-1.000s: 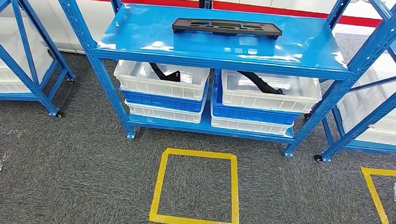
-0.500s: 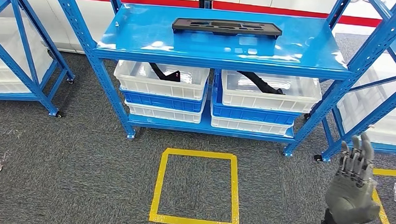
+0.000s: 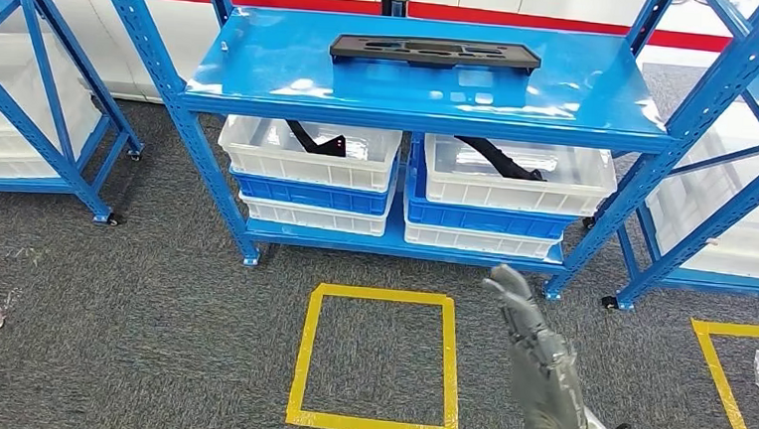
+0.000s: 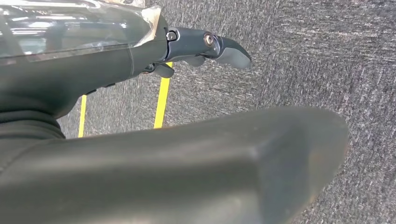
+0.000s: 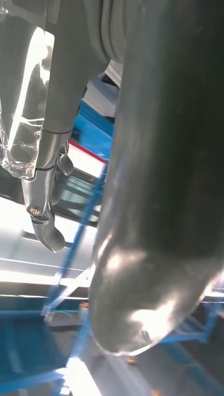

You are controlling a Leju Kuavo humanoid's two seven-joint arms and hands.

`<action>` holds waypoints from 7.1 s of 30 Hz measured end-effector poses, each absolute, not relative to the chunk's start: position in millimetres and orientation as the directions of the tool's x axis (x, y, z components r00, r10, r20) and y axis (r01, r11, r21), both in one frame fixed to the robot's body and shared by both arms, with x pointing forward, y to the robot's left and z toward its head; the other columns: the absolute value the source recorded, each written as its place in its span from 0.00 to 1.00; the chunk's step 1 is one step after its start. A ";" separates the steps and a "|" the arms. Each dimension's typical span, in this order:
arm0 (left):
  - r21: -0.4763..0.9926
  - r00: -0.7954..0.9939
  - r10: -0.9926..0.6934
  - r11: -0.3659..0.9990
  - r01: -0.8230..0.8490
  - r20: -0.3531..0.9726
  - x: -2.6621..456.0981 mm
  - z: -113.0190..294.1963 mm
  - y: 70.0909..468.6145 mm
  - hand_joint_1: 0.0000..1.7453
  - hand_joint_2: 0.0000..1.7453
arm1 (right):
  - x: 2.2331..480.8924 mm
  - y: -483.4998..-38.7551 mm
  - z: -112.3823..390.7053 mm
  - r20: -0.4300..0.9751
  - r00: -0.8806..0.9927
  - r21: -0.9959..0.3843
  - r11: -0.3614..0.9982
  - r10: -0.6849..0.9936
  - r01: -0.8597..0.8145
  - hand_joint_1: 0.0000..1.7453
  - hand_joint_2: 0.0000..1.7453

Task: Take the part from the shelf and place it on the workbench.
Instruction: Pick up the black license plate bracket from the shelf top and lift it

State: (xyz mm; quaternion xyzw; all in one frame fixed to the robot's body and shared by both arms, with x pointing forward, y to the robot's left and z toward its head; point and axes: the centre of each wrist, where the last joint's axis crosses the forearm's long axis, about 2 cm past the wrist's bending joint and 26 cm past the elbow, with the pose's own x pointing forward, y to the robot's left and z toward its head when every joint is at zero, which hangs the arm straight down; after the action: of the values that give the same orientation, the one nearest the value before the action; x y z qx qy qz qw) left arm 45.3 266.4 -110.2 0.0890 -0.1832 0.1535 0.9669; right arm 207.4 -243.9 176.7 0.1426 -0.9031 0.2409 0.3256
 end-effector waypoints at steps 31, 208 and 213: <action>0.121 0.875 0.293 0.924 -0.363 0.385 46.3 -109.5 258.6 0.00 0.00 | 209.0 -229.0 198.8 0.534 -0.844 -0.431 0.844 -0.048 -0.320 0.00 0.00; 0.227 0.926 0.181 0.937 -0.265 0.332 47.4 -108.2 249.6 0.00 0.00 | 400.9 -364.6 148.8 -0.034 0.012 -0.924 -0.036 0.999 0.380 0.01 1.00; 0.228 0.926 0.181 0.937 -0.265 0.332 47.4 -108.2 249.5 0.00 0.00 | 402.6 -365.3 147.9 -0.036 0.014 -0.929 -0.038 0.999 0.368 0.25 1.00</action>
State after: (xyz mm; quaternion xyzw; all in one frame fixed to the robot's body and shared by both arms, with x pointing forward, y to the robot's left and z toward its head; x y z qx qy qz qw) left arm 47.4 249.5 -108.2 0.1355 -0.1550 0.1146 0.9718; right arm 402.6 -365.3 147.9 -0.5960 -0.5735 0.4049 0.3898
